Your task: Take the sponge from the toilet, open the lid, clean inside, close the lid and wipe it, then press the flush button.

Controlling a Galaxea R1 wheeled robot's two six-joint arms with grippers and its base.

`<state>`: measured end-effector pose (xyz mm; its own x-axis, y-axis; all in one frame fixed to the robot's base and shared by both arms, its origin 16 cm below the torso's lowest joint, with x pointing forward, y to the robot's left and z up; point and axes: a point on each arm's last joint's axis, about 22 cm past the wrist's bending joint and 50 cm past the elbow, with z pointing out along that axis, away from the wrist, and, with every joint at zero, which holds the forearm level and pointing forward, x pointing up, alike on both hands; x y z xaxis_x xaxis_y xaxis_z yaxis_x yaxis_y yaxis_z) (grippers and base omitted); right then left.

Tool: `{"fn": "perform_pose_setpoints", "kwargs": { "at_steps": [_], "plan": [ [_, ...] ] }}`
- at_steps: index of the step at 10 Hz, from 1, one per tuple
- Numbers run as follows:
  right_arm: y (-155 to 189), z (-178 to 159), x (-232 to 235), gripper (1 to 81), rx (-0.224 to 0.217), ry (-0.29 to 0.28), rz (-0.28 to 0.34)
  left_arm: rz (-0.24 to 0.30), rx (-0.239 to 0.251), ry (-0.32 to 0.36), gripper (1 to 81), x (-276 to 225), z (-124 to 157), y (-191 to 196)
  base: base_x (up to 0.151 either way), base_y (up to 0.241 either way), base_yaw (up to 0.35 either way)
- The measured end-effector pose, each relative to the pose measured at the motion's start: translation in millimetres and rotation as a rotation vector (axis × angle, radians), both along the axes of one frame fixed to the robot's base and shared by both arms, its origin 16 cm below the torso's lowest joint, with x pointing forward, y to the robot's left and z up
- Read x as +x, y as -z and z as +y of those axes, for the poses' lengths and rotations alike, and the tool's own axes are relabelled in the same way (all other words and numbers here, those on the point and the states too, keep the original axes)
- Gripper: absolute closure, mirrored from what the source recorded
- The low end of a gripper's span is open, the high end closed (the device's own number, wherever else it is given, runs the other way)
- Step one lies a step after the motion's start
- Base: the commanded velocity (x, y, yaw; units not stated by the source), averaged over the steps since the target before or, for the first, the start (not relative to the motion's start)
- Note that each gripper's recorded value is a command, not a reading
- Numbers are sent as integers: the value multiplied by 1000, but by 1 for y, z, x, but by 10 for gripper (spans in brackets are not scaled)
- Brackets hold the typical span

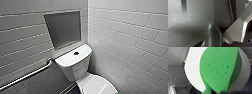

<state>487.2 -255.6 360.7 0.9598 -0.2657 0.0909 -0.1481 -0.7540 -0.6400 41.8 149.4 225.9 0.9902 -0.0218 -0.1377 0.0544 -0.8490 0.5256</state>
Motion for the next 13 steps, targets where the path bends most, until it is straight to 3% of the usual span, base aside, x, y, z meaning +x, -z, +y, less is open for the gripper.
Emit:
{"fn": "perform_pose_setpoints", "kwargs": {
  "at_steps": [3, 5, 8, 11, 13],
  "plan": [
    [28, -14, -110, 811, -4, 30, 140, -49, -62, -10, 10, 43, 9, -20, 0, 0, 0],
    [46, -38, -181, 811, -45, 57, 229, -89, -91, -2, 10, 83, 24, -34, 0, 0, 0],
    [62, -52, -265, 811, -80, 97, 309, -168, -114, -15, 10, 163, 49, -57, 0, 0, 0],
    [78, -48, -337, 811, -103, 132, 345, -171, -98, -145, 10, 239, 75, -72, 0, 0, 0],
    [83, -14, -362, 811, -68, 120, 355, -162, -119, -261, 10, 291, 75, -88, 0, 0, 0]
  ]
}}
